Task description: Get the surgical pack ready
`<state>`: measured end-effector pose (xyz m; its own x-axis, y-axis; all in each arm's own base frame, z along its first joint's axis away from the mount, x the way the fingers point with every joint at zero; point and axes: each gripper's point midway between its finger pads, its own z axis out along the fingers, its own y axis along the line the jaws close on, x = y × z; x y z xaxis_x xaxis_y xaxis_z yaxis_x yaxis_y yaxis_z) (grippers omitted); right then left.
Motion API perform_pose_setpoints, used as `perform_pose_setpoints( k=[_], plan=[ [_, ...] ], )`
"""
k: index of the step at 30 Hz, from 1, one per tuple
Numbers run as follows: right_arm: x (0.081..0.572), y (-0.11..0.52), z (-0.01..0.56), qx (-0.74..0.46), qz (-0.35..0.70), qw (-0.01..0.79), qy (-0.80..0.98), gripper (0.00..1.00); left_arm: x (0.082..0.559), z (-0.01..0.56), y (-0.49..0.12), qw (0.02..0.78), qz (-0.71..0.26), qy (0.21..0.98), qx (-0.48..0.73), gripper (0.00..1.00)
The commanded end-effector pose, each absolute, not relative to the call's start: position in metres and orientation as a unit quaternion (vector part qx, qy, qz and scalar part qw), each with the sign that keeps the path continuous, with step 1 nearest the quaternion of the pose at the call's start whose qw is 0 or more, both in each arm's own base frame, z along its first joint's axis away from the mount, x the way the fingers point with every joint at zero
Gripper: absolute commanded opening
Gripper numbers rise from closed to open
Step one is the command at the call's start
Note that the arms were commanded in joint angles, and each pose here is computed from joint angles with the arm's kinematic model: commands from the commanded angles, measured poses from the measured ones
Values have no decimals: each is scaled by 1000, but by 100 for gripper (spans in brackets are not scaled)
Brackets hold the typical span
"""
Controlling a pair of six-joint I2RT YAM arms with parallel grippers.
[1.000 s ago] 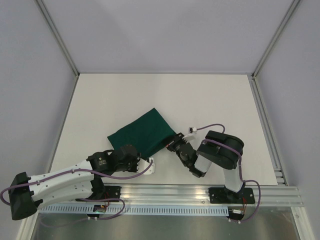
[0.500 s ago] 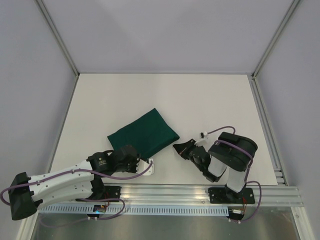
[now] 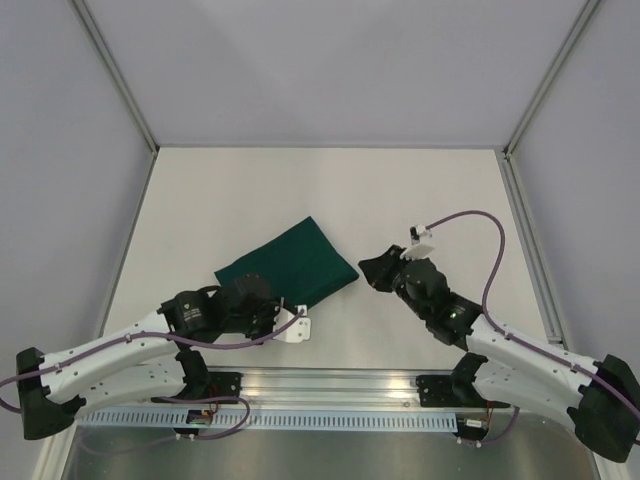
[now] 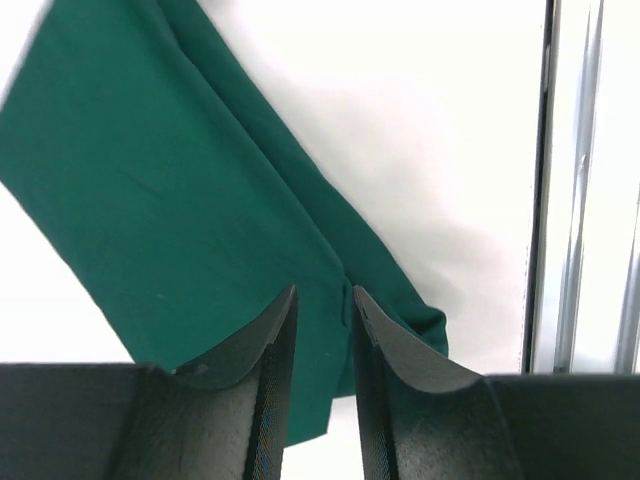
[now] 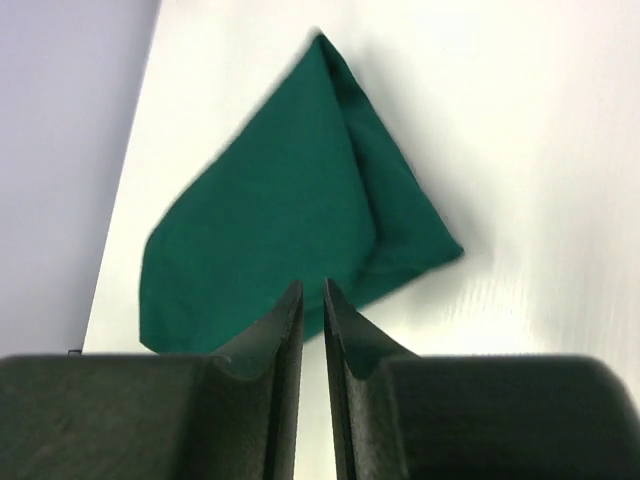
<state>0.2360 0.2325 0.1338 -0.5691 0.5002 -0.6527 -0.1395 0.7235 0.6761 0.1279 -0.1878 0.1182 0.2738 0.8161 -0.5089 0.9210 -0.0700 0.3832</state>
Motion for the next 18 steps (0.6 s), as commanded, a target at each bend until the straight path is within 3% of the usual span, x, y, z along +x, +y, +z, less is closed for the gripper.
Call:
perform_pose_setpoints(
  k=[1,3,8,13,18],
  plan=[
    [241,210,151,25,248,482,840,15,120,150,-206,355,-130,590,713,36],
    [248,228,177,-18,259,492,831,14,129,149,-210,358,-117,603,703,36],
    [254,290,174,-104,320,456,824,7,177,140,-217,372,-36,650,662,38],
    [253,311,130,-101,349,425,829,4,204,117,-218,346,-6,677,650,36],
    [242,296,75,-79,322,391,858,2,180,84,-211,287,-36,668,686,34]
  ],
)
